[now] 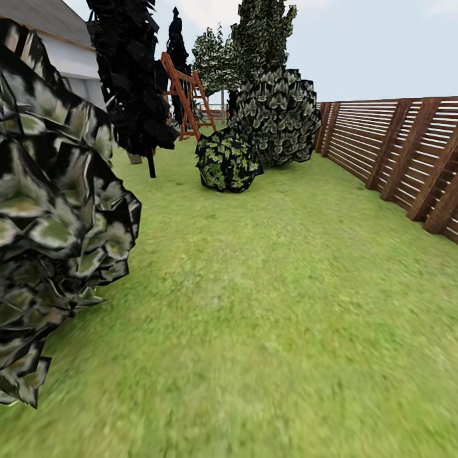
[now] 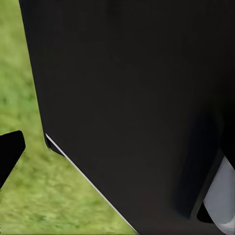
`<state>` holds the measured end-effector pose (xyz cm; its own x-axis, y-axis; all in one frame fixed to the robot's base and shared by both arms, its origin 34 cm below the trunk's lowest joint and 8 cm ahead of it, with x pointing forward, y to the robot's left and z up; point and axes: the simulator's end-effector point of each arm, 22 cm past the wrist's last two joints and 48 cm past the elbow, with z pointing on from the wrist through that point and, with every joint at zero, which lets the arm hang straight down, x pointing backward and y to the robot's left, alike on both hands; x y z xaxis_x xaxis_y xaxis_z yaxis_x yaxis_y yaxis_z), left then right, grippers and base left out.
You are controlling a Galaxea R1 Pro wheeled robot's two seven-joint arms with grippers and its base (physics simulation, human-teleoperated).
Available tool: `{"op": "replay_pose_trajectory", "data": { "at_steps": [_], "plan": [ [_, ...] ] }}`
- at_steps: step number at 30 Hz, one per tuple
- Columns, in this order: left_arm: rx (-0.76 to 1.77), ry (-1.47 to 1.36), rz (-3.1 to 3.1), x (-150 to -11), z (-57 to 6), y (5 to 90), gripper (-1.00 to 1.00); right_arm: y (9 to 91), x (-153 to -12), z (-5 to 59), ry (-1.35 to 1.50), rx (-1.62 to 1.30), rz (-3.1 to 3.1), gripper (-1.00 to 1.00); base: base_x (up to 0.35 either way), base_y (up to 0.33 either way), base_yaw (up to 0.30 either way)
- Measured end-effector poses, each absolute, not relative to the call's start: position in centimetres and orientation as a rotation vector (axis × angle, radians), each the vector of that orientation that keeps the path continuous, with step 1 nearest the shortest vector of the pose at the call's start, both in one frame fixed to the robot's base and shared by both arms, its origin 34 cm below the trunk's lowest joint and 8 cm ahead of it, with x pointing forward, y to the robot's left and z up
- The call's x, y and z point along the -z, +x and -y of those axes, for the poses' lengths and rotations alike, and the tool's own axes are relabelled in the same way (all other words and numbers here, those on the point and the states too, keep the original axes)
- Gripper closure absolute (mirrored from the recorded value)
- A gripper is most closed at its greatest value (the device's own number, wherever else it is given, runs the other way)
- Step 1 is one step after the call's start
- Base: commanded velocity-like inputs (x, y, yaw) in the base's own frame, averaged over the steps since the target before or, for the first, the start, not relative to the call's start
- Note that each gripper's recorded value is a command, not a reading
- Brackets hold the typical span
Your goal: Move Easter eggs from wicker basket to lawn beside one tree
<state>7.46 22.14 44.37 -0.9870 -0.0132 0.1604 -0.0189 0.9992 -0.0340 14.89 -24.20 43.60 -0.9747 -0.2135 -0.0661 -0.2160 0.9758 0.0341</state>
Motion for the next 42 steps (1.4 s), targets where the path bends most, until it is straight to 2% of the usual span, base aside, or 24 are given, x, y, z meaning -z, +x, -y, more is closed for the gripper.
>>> {"op": "replay_pose_trajectory", "data": {
  "at_steps": [42],
  "plan": [
    [-0.053,0.026,2.980,-44.37,-22.14,7.44,-1.00,14.79,-43.61,23.93,-0.330,-0.068,-3.063,-1.00,0.339,0.000,0.000]
  ]
}}
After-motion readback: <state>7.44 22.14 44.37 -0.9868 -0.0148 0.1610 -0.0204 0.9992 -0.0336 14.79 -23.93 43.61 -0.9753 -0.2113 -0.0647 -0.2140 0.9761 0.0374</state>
